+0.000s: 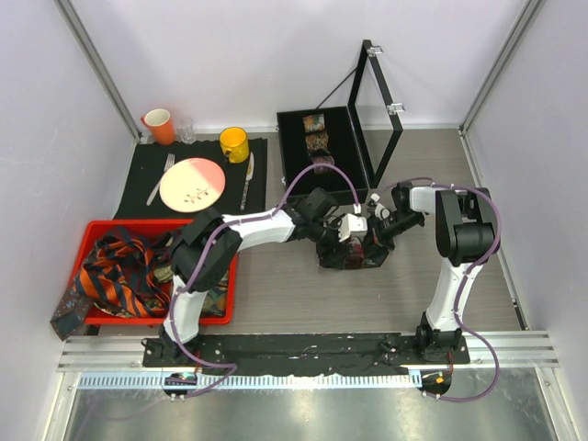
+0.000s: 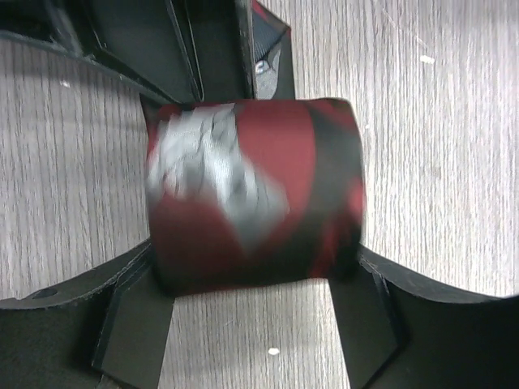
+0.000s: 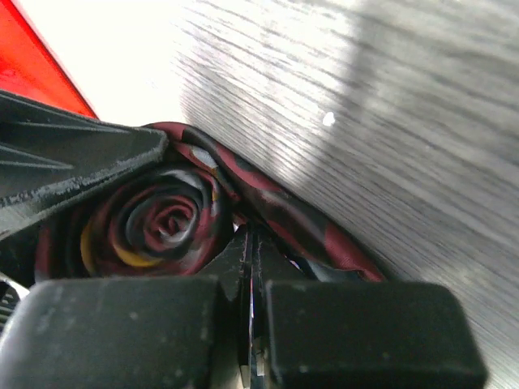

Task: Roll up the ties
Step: Roll the tie at the center of the board.

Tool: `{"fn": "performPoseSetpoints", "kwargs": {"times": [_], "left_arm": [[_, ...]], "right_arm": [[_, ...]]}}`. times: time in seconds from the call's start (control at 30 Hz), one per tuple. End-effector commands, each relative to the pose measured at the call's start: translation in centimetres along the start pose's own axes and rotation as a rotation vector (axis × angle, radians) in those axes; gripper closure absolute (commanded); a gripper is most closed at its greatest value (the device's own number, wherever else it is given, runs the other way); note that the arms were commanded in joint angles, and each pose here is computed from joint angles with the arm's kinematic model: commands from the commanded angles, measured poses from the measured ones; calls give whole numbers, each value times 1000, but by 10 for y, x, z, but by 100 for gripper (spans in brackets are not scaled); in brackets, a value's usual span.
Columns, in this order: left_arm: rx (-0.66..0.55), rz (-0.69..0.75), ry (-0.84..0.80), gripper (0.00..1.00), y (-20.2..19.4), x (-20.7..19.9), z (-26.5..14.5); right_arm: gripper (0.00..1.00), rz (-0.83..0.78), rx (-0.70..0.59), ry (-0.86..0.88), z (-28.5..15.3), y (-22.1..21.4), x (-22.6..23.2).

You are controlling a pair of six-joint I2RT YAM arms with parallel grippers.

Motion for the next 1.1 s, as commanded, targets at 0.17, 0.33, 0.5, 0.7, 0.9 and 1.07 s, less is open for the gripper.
{"fn": "performPoseSetpoints", "kwargs": {"times": [0.17,0.33,0.5,0.7,0.9,1.07], "left_arm": [[-109,35,-12,28,32,9,21],[-37,23,-12,59,20,5,30],[75,58,-35,71,-13,-12,11],[219,54,-9,71,-43,-15,0],[261,30,31,66,-44,-3,9],[258,40,36,61,-41,0,13]], "right_arm": [[99,-46,-75,-177,7,24,-28],[99,-37,-66,-164,7,19,-24],[99,-55,-64,-191,5,15,-28],[96,-57,-46,-72,-5,11,-19],[64,-111,-56,150,-35,-4,15],[45,-86,-10,279,-40,-18,28]]}}
Point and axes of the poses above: each gripper's point midway between its finger pads, its own z axis out along the fingers, its own x axis along the line the jaws close on, y = z × x, the point moved 6 cm from there along -z, back along the fingers, and after that the axes turned 7 degrees about z, right-handed, at the moved point
